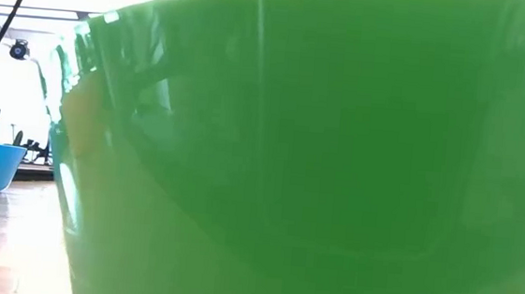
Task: Pick & Place Mini bowls
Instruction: Stack the top orange bowl on top of the orange bowl on the shelf
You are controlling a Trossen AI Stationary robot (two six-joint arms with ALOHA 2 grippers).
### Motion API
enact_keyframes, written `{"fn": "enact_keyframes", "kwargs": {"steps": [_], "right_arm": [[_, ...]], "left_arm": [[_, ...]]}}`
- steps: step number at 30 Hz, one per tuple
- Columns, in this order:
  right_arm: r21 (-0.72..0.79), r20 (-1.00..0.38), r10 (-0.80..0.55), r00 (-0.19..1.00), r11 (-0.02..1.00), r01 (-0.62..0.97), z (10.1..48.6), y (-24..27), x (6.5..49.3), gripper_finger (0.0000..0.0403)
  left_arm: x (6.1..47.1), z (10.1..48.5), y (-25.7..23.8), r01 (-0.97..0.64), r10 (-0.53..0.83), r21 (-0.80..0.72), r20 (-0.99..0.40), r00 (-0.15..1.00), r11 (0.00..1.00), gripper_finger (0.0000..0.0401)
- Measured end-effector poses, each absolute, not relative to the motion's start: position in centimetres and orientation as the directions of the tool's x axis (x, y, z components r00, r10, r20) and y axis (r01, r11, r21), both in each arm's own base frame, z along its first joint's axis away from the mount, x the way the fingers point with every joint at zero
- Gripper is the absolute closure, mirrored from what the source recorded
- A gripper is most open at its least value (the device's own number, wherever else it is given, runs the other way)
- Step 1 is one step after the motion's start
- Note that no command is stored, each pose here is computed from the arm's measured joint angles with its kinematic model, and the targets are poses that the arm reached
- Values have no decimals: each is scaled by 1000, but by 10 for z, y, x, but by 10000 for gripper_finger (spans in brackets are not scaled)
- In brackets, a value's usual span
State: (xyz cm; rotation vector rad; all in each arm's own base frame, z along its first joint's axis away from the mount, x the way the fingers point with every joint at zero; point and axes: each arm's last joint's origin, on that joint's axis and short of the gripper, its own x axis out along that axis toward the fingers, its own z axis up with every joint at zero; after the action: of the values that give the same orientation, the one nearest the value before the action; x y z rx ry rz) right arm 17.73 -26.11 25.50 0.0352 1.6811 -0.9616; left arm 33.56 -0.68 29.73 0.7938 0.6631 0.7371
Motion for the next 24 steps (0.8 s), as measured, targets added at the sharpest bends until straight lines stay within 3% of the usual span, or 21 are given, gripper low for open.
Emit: {"fn": "enact_keyframes", "kwargs": {"steps": [15,24], "right_arm": [[-556,-830,-423,-364,677,483,248,-270,172,395],[-502,-864,-401,-304,716,485,245,-271,175,395]], "left_arm": [[336,297,-7,-325,784,810,-243,571,488,298],[336,297,-7,-330,784,806,-243,571,491,298]]}}
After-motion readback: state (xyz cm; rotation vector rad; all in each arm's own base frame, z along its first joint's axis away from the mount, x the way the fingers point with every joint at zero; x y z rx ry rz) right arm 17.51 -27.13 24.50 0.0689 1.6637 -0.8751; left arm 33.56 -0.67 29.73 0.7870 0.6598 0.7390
